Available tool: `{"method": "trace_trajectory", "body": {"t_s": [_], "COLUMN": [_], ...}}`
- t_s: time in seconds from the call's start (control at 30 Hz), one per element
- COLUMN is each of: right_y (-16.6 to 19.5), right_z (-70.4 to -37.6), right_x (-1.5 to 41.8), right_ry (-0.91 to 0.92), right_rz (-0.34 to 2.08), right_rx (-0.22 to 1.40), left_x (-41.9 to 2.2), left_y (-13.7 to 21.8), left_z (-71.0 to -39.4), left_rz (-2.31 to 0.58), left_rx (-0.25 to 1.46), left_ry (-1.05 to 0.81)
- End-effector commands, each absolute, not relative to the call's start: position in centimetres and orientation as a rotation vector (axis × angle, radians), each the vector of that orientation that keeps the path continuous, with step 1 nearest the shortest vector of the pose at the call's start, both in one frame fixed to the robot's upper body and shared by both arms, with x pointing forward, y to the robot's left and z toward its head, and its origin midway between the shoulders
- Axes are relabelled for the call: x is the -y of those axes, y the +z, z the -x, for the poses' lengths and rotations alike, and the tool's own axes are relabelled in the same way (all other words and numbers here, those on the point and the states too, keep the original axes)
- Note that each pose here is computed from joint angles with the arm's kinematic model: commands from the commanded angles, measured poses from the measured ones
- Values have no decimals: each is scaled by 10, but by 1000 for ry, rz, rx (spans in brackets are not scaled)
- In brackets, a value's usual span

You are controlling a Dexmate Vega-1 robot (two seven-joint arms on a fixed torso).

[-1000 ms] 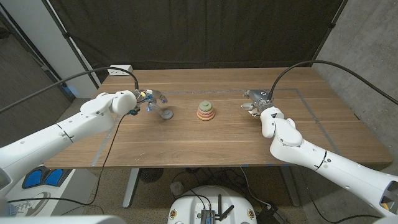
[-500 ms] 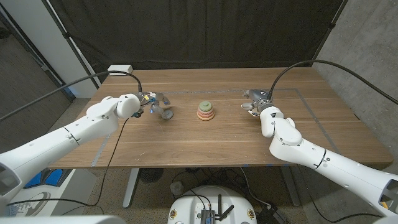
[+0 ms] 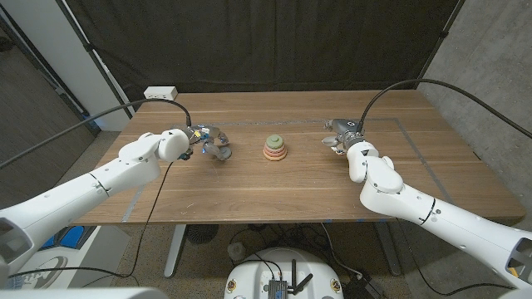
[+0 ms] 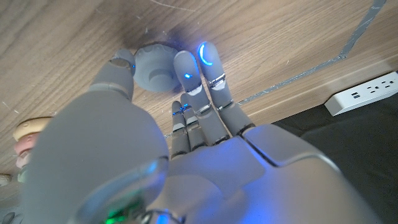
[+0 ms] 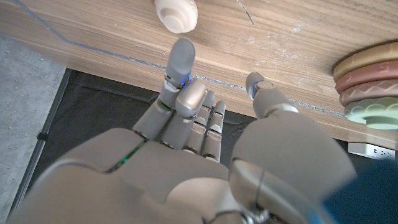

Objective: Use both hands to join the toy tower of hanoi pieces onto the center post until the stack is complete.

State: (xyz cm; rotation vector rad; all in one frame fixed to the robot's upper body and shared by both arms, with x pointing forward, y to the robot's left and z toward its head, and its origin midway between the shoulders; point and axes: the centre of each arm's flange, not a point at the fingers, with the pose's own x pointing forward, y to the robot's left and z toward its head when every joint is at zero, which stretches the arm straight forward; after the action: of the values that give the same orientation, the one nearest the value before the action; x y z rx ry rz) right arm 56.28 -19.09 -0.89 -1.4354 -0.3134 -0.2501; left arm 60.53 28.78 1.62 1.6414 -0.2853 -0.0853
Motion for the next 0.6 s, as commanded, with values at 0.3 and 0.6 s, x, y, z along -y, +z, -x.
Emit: {"method": "trace_trajectory", "body": {"t_s": [0.3, 0.6], "right_y": [-7, -6], "right_z": [-561, -560], "right_x": [189, 190], "right_ry": [-250, -255], "right_rz": [1447, 1446], "right_rx": [311, 302], "left_x": [-292, -289], "left_y": [7, 3], "left_z": [-610, -614], "left_rz": [-1620, -1618], "left_rx": [281, 280], "left_ry": [-75, -86]}}
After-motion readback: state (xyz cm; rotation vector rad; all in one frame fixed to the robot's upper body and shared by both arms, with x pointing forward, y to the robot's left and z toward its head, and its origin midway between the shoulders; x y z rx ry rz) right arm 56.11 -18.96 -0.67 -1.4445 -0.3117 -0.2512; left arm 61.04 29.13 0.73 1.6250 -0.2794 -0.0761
